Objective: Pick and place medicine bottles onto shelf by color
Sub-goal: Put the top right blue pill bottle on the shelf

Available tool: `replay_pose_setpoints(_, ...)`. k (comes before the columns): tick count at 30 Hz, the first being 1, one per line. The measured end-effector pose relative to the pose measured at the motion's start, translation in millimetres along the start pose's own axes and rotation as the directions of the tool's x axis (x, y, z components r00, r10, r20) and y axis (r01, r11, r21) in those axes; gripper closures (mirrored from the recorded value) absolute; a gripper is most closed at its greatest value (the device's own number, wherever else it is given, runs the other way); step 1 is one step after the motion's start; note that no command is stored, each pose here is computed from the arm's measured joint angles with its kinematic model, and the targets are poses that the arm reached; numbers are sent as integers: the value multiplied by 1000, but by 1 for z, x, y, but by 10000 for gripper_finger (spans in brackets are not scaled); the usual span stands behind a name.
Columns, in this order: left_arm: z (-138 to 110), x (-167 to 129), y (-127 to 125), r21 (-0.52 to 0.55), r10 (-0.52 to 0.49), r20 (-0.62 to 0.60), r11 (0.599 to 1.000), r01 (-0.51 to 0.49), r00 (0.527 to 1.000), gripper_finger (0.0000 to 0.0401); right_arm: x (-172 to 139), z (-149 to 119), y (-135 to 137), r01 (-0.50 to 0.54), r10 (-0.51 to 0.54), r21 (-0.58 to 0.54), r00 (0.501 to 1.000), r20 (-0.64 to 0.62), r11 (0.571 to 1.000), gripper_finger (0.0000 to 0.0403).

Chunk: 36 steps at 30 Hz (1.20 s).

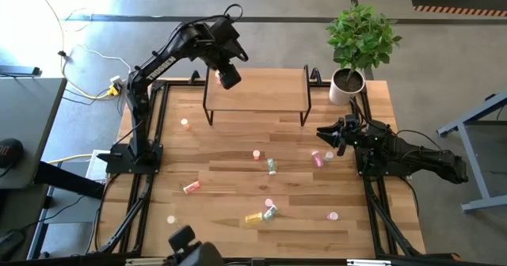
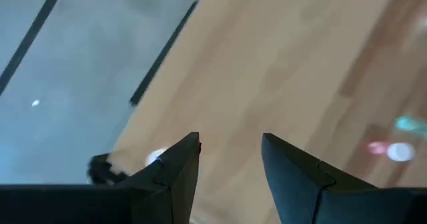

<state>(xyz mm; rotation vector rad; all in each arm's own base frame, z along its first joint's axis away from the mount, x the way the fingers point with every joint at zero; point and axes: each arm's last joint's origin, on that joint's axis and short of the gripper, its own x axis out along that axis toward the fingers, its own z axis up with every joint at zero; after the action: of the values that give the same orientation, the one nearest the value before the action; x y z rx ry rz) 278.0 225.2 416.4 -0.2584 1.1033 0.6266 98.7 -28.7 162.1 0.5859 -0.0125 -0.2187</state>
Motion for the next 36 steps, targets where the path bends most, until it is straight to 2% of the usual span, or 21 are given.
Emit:
replay_pose_setpoints(16,11,-20,-88,60,-161,185,986,153,969,266,0,0,0,5,-5,8,1000,3,1000,261)
replay_pose_setpoints(22,7,-26,-115,63,-146,199,989,136,969,272,0,0,0,5,-5,28,1000,3,1000,261)
replay_pose_setpoints(30,-3,-36,-156,134,-189,201,977,164,961,272,0,0,0,9,-9,25,1000,6,1000,261)
replay_pose_setpoints(36,-17,-19,-186,156,-190,160,974,166,969,272,0,1,-1,33,-33,25,999,22,999,261)
